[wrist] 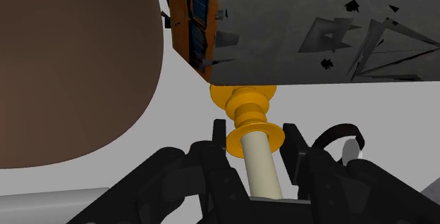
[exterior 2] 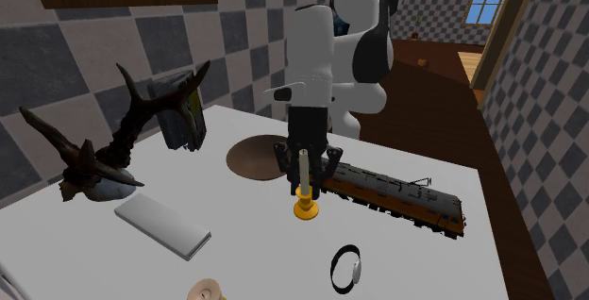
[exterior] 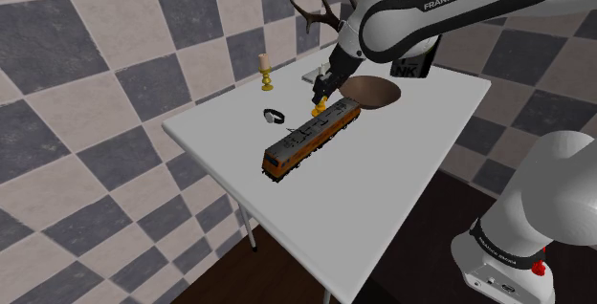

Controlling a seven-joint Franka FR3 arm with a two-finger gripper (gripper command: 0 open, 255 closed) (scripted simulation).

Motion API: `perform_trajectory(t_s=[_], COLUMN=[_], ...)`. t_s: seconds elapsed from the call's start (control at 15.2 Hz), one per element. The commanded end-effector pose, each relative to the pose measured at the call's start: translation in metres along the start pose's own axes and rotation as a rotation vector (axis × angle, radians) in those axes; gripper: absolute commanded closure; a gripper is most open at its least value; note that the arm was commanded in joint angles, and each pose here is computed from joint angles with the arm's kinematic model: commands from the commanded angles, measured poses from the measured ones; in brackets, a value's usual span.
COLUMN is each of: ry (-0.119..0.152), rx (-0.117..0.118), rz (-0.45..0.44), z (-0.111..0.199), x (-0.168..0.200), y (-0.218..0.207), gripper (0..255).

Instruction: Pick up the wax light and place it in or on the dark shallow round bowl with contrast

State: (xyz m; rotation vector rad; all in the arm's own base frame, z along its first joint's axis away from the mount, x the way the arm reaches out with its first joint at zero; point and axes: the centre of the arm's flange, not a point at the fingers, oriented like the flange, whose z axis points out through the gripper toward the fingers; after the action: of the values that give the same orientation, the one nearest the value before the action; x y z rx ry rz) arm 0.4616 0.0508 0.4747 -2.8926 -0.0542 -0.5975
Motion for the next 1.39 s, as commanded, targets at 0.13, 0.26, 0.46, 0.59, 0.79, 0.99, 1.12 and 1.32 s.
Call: perform_trajectory(t_s=[0.13, 0.26, 0.46, 0.59, 0.79, 0.99, 1.12, 1.32], ry=[-0.001, -0.001, -0.001, -0.001, -0.001, -0.001, -0.001, -0.001], rx=[0.0, 0.0, 0.0, 0.0, 0.0, 0.0, 0.0, 0.0], rz=[0.0, 0.0, 0.0, 0.0, 0.0, 0.0, 0.0, 0.0], z=[-0.014, -0.023, -0.038, -0.047, -0.062, -0.076, -0.085, -0.1], x=[0.006, 0.01, 0.017, 0.021, 0.027, 0.033, 0.038, 0.044], y=[-0.003, -0.005, -0.007, -0.009, -0.012, -0.015, -0.017, -0.019], gripper=[255, 255, 255, 255, 255, 255, 255, 255])
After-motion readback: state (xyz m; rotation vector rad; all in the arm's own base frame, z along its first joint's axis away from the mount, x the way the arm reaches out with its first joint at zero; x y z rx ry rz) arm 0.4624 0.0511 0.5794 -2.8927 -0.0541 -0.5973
